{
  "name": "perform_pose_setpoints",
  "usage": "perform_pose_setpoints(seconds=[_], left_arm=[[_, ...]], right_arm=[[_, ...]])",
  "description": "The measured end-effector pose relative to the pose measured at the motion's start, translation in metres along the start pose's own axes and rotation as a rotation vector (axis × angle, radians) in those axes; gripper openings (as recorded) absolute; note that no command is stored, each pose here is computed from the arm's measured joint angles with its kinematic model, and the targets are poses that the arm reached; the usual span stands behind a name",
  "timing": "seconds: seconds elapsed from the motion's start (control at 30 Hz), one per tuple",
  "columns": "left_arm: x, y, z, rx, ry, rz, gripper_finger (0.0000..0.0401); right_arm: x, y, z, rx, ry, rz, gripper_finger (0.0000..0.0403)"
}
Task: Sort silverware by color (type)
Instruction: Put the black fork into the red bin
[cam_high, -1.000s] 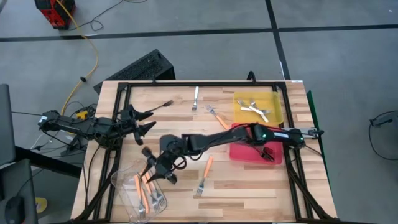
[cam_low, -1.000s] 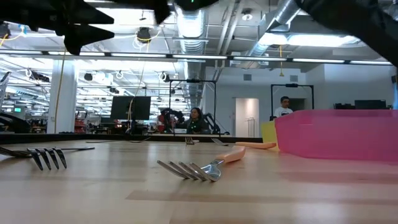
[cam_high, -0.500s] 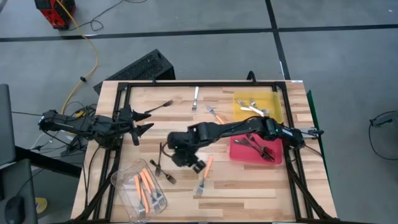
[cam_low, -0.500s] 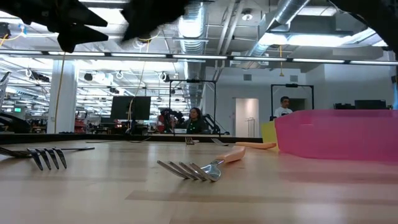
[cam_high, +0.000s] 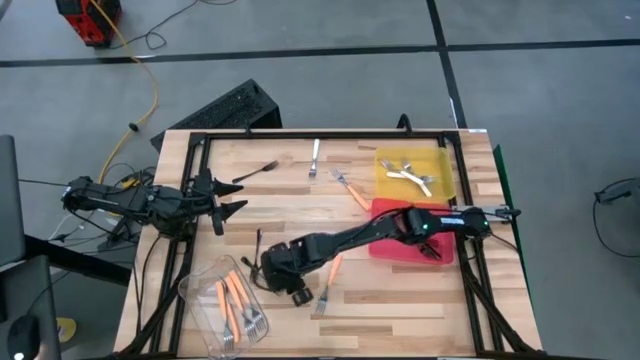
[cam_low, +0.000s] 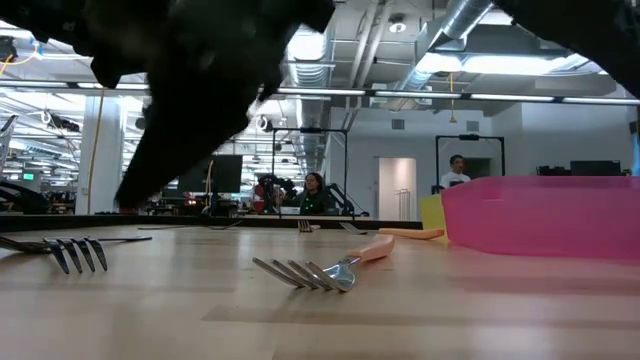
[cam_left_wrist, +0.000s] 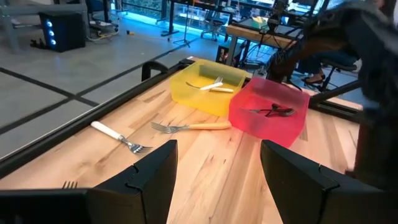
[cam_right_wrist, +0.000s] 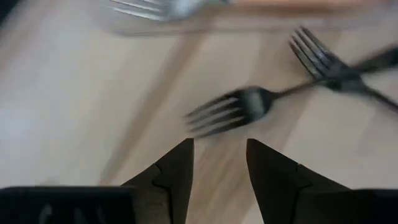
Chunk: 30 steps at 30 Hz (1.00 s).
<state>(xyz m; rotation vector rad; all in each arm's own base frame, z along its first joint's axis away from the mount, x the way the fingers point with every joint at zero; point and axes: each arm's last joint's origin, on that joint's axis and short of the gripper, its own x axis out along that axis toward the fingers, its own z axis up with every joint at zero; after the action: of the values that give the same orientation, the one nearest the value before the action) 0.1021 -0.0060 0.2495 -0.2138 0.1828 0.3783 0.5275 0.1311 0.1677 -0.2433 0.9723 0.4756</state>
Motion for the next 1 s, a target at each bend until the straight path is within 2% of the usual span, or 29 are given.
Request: perform_pose_setpoints(seconds=[0.13, 0.43, 0.53, 0.73, 1.0], left_arm=[[0.000, 0.000, 0.000, -0.007, 0.000, 0.000, 0.0215], [0.000, 0.000, 0.000, -0.047, -0.002, 0.000, 0.0215], [0.000, 0.000, 0.000, -0.049, -0.002, 0.000, 0.0215], [0.000, 0.000, 0.000, -0.068, -0.003, 0.000, 0.0215], [0.000, 0.000, 0.000, -0.069, -0.003, 0.003, 0.0215]], right_arm=[[0.016, 0.000, 0.001, 0.135, -0.038, -0.107, 0.0172], [0.016, 0.001, 0.003, 0.351, -0.072, -0.111, 0.0172], [0.014, 0.001, 0.009, 0.424, -0.124, -0.159, 0.0172], [0.022, 0.007, 0.010, 0.429, -0.150, -0.291, 0.0172], [0.024, 0.008, 0.012, 0.422, -0.184, -0.302, 0.0172]])
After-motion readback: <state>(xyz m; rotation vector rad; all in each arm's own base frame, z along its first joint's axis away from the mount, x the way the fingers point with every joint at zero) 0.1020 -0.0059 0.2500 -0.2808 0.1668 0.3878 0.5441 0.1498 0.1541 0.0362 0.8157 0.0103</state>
